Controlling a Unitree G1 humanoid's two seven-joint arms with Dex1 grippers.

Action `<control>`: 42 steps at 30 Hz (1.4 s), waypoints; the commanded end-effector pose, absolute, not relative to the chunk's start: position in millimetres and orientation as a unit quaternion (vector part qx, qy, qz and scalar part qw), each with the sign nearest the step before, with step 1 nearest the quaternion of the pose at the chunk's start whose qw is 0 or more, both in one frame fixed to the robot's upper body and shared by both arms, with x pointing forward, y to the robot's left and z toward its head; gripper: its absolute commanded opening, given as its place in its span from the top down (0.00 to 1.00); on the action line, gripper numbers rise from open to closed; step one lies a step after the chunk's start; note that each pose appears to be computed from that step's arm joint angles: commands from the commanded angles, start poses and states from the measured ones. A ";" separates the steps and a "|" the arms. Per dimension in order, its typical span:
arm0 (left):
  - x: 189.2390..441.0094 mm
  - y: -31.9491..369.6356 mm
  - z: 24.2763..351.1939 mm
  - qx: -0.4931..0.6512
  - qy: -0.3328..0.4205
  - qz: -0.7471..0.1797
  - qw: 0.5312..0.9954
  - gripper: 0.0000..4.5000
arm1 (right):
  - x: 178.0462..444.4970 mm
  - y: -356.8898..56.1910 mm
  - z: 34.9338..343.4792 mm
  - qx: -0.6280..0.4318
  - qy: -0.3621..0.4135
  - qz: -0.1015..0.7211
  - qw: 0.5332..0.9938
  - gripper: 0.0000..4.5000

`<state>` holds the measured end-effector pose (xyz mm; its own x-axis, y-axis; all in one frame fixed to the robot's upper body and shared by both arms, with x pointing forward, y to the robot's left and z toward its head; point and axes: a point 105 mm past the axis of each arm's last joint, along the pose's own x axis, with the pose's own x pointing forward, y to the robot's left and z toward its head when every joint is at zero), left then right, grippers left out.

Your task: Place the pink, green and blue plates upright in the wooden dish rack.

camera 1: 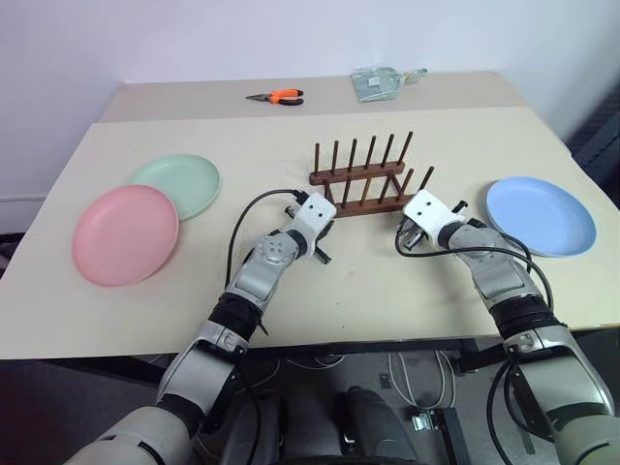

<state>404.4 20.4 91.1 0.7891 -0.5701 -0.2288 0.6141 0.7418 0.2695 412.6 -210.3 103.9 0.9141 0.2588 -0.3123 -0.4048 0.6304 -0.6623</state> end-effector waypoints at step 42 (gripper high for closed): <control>278.5 332.9 95.4 -0.347 0.026 0.336 0.875 0.50 | 324.0 -115.4 151.9 -0.298 -0.015 0.445 0.844 0.04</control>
